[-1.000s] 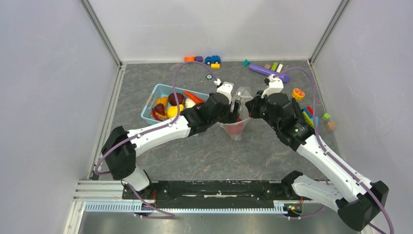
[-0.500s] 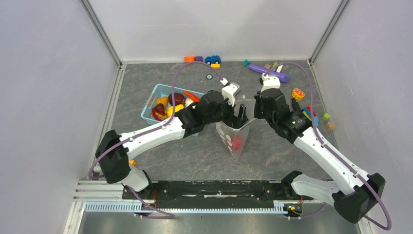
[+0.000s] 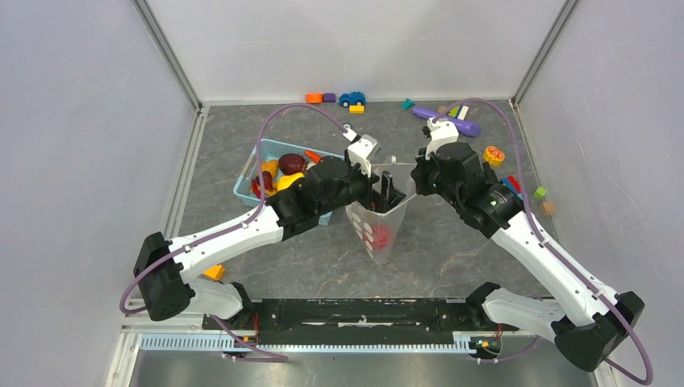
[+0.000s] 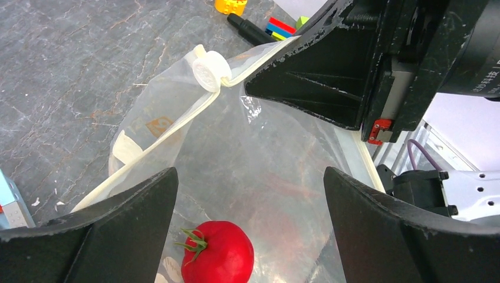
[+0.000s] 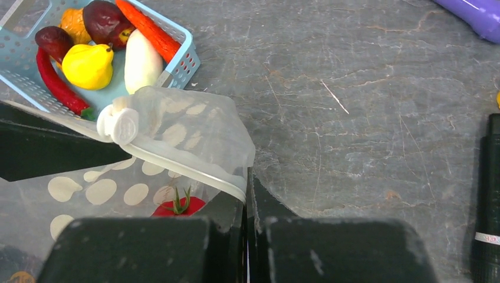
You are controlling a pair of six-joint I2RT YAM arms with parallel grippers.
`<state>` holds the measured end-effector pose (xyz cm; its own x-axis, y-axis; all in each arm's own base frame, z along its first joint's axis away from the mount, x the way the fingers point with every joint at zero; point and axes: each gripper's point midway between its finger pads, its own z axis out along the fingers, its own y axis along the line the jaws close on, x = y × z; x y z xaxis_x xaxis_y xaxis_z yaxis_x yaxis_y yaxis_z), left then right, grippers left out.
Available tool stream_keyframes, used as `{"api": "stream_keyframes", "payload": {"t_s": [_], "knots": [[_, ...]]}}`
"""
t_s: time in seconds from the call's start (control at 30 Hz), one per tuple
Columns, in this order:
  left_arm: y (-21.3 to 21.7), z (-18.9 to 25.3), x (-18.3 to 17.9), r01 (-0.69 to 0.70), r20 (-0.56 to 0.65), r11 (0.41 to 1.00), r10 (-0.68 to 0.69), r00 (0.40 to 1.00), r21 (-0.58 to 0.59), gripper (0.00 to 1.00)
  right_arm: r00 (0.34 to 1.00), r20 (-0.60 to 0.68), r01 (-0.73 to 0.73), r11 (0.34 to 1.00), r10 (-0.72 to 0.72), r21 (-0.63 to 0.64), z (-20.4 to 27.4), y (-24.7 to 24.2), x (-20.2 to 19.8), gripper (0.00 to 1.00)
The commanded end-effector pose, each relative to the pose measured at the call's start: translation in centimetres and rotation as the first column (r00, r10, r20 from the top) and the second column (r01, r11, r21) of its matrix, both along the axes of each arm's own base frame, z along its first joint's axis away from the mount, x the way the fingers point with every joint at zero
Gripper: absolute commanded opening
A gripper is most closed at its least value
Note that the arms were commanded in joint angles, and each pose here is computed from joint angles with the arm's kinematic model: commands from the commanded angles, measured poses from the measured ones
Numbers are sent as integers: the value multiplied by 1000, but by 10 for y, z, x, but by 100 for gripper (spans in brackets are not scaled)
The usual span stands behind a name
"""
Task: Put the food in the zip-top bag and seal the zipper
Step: Place the fake vegetable in the zipper food storage bag.
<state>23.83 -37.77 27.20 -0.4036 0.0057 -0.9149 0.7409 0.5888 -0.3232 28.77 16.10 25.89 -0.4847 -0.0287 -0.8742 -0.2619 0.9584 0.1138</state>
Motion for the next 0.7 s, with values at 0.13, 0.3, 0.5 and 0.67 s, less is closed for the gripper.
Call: {"api": "stream_keyframes", "payload": {"t_s": [0.13,0.3,0.5,0.67], "knots": [[-18,38,-19,145,8,983,-145,989,-112,100,993,69,-101,995,101,-5,-3,5,25,0],[-33,36,-9,140,-9,985,-142,990,-103,98,963,101,-258,963,251,73,5,37,20,0],[-42,28,1,131,-12,988,-132,991,-76,57,967,138,-223,973,213,57,14,28,21,0],[-48,33,7,132,-1,989,-133,991,-63,51,969,157,-196,980,189,29,23,19,21,0]]}}
